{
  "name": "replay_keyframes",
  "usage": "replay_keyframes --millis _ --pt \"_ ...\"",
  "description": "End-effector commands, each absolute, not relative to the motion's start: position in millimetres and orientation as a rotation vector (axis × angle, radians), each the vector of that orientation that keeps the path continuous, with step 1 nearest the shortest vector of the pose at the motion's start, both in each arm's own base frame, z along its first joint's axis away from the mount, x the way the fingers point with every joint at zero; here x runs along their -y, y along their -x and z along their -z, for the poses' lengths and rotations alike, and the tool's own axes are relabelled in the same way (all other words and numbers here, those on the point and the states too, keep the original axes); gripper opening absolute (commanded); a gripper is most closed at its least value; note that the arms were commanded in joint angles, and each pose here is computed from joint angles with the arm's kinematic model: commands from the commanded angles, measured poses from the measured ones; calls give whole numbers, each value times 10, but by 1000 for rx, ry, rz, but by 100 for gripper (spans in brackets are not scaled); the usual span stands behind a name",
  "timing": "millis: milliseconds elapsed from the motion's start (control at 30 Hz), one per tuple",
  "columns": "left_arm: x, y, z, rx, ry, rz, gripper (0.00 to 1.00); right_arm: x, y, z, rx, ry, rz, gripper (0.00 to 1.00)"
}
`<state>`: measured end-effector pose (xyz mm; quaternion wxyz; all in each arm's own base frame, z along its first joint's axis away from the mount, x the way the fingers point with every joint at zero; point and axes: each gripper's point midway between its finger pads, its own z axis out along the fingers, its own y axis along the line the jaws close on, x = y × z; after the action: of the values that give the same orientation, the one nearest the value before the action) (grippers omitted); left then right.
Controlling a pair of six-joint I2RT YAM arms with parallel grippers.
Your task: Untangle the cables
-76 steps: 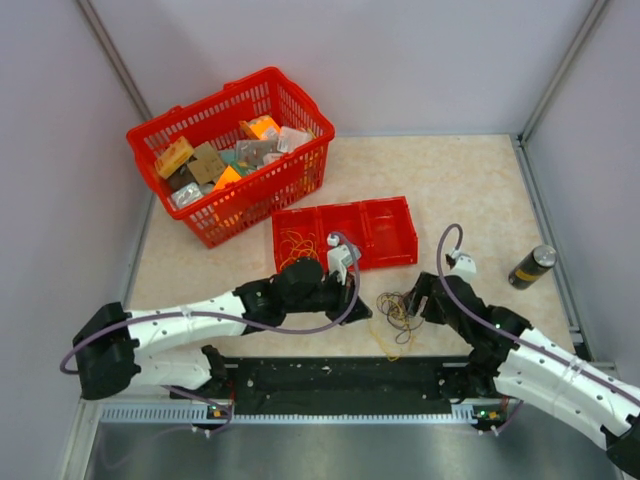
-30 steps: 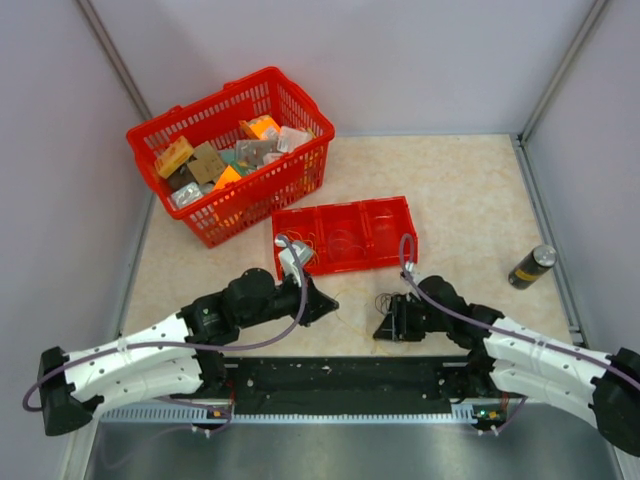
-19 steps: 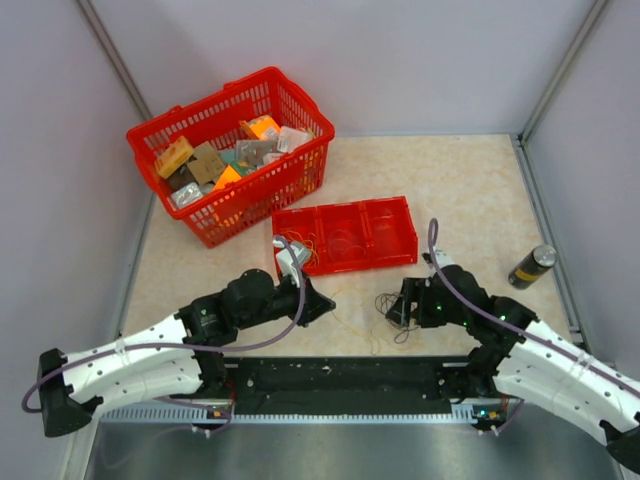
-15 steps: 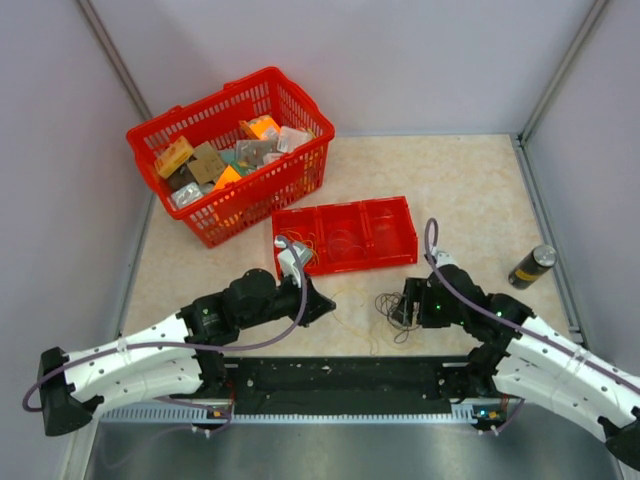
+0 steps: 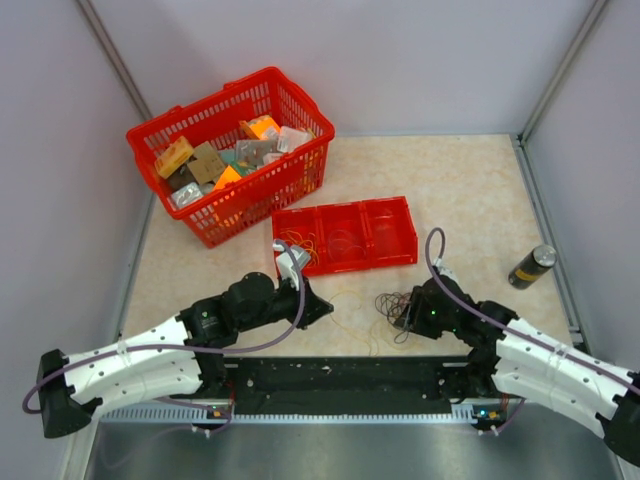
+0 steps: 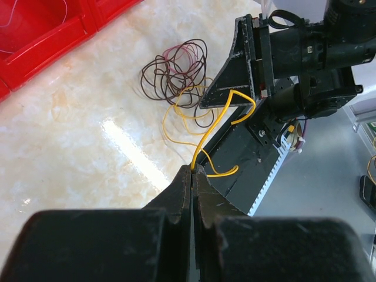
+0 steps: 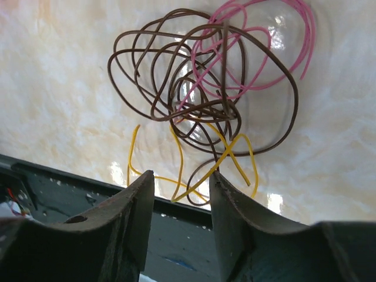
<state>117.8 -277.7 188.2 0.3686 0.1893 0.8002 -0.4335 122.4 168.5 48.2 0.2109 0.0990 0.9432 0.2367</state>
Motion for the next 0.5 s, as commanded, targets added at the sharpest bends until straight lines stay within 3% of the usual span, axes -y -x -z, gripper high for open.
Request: replay_keyframes --millis 0,133,200,467 --pt "2844 -1211 -2030 -1998 -469 1158 0 -1844 -1421 -577 -2514 -440 -757 37" --pt "2840 -1205 -2012 -2006 -470 1156 0 -1737 -1426 -638 -2496 -439 -706 6" --pt "2823 -1209 -2027 -2001 -465 1150 0 -1737 -1394 -794 -2481 -392 -739 1" --pt "2745 -1300 -2175 -1961 -440 1096 0 -1736 -1367 -2170 -2134 -251 -1044 0"
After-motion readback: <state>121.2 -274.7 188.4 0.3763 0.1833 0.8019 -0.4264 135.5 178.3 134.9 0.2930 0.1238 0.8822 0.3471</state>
